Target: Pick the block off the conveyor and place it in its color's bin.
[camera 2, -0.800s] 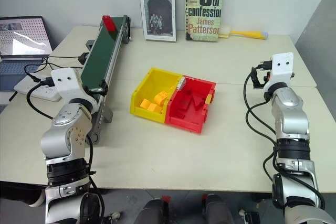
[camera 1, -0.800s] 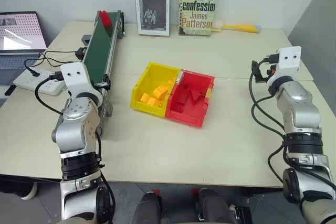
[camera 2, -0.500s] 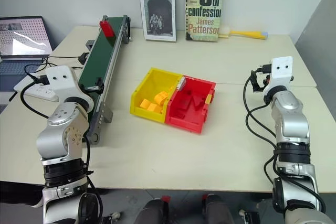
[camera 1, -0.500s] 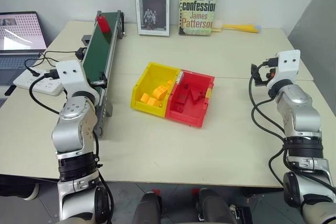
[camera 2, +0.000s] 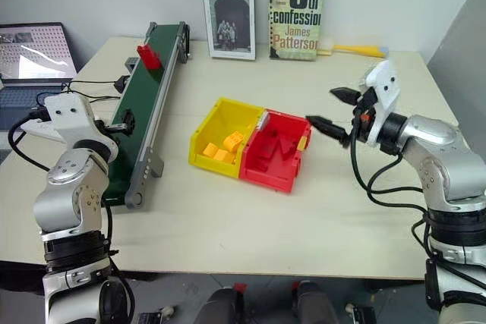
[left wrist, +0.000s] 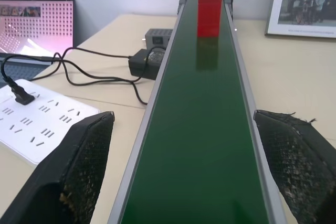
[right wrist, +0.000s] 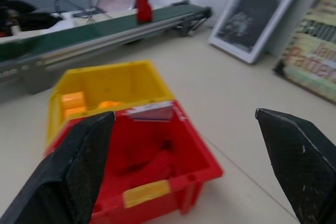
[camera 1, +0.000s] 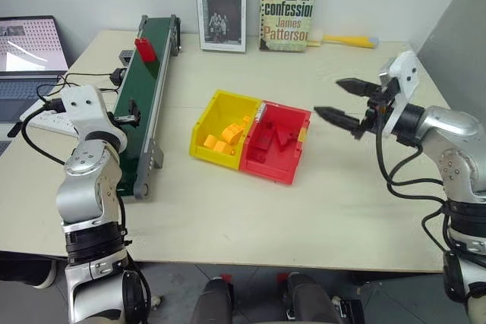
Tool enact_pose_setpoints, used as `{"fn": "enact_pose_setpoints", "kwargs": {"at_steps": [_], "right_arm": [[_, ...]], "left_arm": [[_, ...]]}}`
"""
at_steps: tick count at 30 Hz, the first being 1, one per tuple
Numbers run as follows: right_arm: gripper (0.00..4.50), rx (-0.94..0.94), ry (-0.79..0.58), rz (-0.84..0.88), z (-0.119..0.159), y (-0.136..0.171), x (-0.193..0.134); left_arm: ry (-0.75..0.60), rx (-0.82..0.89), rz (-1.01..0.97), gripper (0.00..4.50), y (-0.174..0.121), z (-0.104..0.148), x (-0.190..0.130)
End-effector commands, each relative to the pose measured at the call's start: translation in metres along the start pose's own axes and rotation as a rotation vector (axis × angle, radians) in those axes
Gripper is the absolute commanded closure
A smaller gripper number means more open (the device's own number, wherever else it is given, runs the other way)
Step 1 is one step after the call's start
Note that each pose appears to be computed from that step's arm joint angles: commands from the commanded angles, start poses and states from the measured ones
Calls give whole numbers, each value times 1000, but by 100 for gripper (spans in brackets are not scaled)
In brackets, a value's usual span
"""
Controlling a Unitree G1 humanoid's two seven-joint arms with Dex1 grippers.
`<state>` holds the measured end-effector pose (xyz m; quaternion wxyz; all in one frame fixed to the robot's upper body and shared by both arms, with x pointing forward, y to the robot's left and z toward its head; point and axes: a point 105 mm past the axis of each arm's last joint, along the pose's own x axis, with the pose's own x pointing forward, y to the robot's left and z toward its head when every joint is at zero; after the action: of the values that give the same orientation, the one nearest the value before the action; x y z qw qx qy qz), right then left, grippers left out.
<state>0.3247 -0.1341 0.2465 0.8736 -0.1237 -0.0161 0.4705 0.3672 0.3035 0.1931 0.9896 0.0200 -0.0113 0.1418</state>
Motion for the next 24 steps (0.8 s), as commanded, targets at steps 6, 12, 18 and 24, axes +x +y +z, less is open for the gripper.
{"fn": "enact_pose_setpoints", "kwargs": {"at_steps": [6, 12, 18, 24], "right_arm": [[0, -25, -19, 132, 20, 28, 2], [0, -17, -17, 137, 19, 29, 2], [0, -19, -13, 142, 20, 31, 1], [0, -18, -13, 143, 23, 31, 0]], "left_arm": [[-46, 1, -30, 6, 0, 18, 2], [-47, -4, -23, 6, 2, 17, 4], [-46, -31, -43, 6, -4, 15, 5], [-42, -42, -39, 6, -6, 13, 8]]}}
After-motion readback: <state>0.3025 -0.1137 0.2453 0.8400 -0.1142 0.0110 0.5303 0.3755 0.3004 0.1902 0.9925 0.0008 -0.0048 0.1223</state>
